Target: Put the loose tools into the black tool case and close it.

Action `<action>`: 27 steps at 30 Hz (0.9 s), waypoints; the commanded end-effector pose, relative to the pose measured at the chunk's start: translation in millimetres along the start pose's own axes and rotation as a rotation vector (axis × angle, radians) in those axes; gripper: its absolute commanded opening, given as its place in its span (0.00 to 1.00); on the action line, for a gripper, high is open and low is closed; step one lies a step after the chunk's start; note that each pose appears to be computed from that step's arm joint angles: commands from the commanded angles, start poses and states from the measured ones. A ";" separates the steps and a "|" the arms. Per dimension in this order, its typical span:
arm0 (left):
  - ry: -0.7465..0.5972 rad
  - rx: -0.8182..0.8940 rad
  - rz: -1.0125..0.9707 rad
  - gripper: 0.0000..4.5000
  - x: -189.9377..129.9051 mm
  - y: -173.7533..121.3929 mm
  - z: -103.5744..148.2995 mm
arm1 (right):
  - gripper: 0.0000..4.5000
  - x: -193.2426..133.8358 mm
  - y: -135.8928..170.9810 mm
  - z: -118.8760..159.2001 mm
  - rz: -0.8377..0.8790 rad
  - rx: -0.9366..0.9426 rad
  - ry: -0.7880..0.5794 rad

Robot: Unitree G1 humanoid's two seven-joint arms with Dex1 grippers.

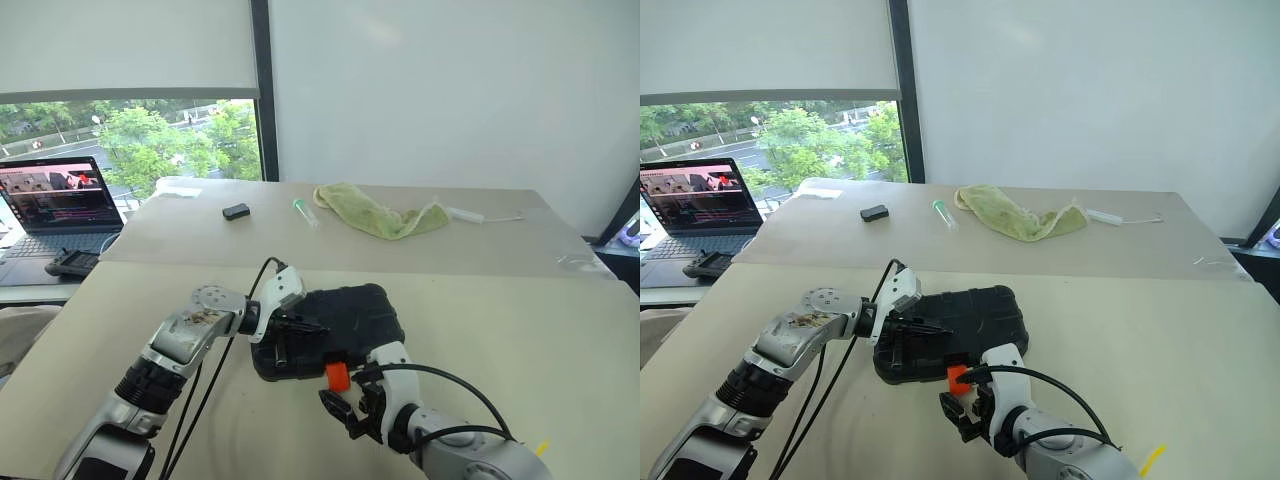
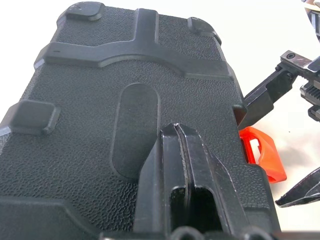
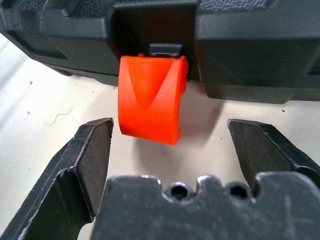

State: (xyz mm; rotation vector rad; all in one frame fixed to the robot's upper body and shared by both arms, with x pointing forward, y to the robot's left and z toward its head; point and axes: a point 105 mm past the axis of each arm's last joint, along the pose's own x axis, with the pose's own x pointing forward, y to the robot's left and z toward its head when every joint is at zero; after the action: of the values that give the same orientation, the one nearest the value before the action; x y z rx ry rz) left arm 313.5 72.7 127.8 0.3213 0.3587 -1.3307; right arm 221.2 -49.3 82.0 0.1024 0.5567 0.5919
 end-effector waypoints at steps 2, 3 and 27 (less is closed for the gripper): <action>0.096 -0.073 0.006 0.00 6.2 0.3 -29.2 | 0.57 -6.5 6.6 12.8 0.009 -0.022 -0.050; 0.096 -0.073 0.005 0.00 6.6 0.5 -29.1 | 0.49 -6.7 7.6 15.0 0.011 -0.024 -0.056; 0.088 -0.063 0.005 0.00 15.4 2.2 -29.3 | 0.26 -11.5 -1.3 16.4 -0.046 -0.060 0.007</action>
State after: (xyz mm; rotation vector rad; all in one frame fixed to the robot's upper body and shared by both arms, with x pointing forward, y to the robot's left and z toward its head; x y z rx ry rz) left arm 316.4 64.5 126.1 0.3179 0.3429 -1.3440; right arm 220.4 -50.6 95.0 0.0381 0.5756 0.5950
